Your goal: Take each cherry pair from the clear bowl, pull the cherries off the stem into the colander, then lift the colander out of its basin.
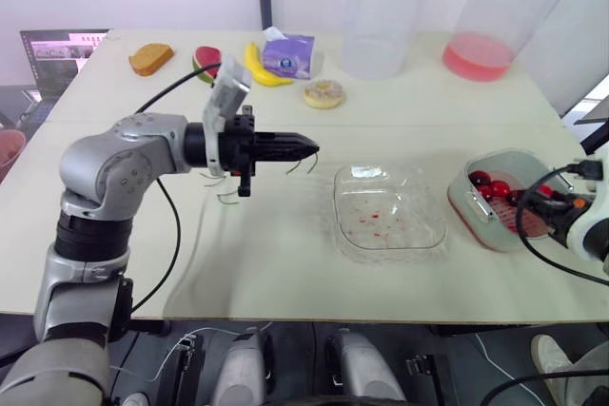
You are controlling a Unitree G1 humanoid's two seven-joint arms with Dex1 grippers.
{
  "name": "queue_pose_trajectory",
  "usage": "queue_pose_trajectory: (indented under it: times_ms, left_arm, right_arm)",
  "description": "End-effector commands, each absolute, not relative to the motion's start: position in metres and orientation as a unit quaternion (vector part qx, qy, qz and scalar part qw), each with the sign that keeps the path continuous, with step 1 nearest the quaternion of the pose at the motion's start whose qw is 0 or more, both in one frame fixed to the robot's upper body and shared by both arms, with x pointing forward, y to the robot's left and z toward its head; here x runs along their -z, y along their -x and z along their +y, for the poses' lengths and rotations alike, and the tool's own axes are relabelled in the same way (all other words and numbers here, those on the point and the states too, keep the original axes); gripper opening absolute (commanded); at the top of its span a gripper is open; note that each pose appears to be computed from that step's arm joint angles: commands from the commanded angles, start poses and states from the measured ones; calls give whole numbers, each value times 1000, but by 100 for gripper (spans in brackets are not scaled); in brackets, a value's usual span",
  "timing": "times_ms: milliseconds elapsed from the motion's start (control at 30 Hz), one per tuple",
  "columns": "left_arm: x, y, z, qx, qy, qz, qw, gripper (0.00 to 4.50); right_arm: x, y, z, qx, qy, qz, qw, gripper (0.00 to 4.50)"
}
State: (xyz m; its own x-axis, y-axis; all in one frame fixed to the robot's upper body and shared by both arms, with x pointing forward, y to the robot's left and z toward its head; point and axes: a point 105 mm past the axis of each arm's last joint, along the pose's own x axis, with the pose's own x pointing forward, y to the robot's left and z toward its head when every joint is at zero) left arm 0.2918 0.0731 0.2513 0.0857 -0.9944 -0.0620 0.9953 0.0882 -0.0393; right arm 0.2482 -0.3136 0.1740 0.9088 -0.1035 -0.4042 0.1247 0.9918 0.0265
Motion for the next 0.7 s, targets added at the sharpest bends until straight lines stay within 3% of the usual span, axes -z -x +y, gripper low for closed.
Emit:
queue_pose_trajectory:
  times_ms: [33,233,467,700]
  left_arm:
    - [-261,-287,69,684,-23,14,729,0]
    - [-263,-287,69,685,-24,12,729,0]
    - [-264,-290,68,682,-23,11,731,0]
    - [-264,-290,71,678,-23,12,735,0]
  right_arm:
    - [-173,-250,-321,83,-25,203,975,98]
    - [-163,-254,-323,90,-34,211,973,98]
    - [-170,-262,-321,84,-41,185,978,440]
    - [-209,-263,-299,7,-11,117,993,446]
